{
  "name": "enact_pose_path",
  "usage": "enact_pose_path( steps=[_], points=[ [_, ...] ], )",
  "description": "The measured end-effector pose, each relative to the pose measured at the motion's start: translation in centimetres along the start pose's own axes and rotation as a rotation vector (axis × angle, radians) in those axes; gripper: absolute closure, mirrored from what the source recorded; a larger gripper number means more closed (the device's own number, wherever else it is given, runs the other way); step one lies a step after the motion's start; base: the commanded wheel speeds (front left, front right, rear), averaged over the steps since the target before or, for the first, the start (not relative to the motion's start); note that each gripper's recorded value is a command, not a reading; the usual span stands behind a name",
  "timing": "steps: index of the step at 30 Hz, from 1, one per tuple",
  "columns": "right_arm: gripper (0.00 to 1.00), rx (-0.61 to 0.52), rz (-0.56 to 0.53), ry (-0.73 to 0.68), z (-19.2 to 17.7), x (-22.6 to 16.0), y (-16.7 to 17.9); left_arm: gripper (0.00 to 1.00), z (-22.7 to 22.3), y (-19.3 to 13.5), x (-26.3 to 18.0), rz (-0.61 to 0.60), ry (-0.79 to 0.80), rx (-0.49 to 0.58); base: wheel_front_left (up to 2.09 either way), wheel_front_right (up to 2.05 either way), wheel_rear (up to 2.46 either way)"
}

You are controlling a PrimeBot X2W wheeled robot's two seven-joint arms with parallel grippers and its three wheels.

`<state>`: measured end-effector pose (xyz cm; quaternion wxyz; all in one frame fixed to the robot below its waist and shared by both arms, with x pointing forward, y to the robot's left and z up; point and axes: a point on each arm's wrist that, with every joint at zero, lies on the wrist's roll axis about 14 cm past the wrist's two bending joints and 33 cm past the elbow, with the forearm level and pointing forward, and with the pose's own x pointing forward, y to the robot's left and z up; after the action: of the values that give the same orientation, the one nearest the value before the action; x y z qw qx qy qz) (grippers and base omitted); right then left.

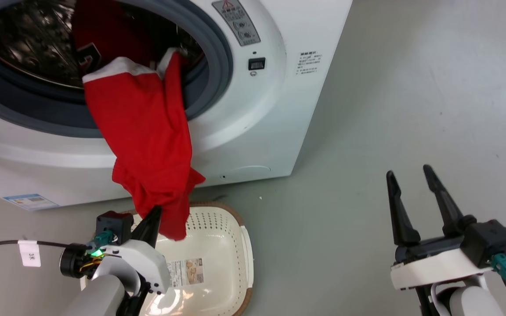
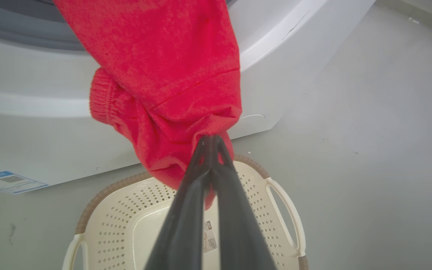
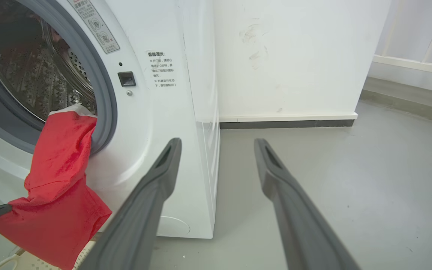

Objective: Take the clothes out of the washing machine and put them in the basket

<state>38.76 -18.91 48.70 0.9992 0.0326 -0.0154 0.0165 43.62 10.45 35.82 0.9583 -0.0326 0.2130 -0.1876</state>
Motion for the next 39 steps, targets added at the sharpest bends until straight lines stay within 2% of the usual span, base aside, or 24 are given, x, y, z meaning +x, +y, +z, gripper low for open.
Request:
enact_pose_path(
  steps=[22,27,39],
  points=[
    [0.0,-0.01,-0.05,0.073,-3.7,3.9,-2.4,1.0,-7.5,3.3,8.1,0.097,0.241,-0.104,0.0,0.0,0.0],
    [0.0,-0.01,-0.05,0.086,-4.5,4.5,-2.5,1.0,-9.1,4.4,8.7,0.134,0.297,-0.119,0.0,0.0,0.0],
    [0.0,-0.011,-0.058,0.102,-5.2,4.8,-2.9,1.0,-11.0,4.1,9.0,0.142,0.356,-0.143,0.0,0.0,0.0]
  ],
)
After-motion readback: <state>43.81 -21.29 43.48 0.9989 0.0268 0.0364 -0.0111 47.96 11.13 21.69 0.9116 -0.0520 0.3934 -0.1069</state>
